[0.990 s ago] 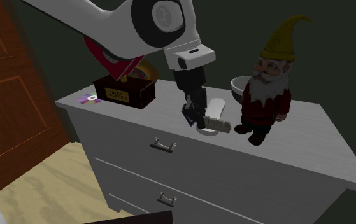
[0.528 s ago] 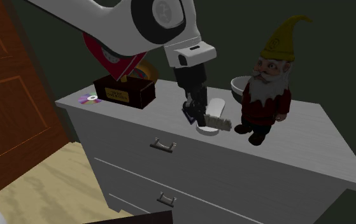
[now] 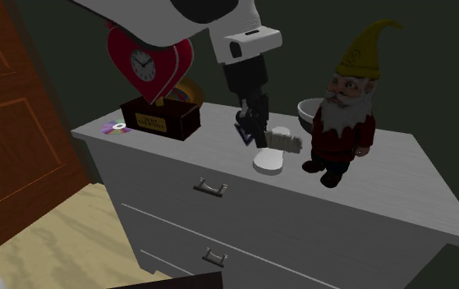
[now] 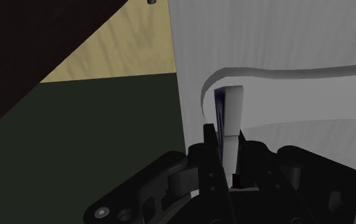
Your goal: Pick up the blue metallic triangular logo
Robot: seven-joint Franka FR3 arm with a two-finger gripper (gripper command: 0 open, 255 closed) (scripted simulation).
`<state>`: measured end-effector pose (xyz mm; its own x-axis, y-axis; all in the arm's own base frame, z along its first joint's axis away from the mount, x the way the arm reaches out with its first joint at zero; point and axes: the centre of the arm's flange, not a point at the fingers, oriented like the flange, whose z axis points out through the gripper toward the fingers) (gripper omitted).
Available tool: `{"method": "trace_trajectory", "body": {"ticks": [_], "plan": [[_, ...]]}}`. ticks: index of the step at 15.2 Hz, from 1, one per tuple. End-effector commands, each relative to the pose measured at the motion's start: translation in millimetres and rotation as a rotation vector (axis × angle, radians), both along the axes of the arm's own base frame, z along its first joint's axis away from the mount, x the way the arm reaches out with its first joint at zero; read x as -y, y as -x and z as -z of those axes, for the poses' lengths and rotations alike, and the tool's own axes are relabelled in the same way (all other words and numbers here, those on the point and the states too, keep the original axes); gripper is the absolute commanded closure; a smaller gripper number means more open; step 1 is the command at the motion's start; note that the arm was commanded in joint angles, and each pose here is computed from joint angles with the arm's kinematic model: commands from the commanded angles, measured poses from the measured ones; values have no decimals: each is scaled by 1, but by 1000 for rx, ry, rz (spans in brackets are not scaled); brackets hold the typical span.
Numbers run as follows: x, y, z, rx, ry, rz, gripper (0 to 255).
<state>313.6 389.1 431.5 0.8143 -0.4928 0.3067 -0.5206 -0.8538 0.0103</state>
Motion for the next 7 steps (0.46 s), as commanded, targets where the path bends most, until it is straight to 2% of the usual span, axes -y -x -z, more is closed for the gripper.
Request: {"method": "trace_trajectory", "body": {"ticks": [1, 5, 7], "plan": [[1, 0, -11, 0, 0, 0, 255], [1, 0, -32, 0, 0, 0, 255], [1, 0, -33, 0, 0, 0, 255]]}}
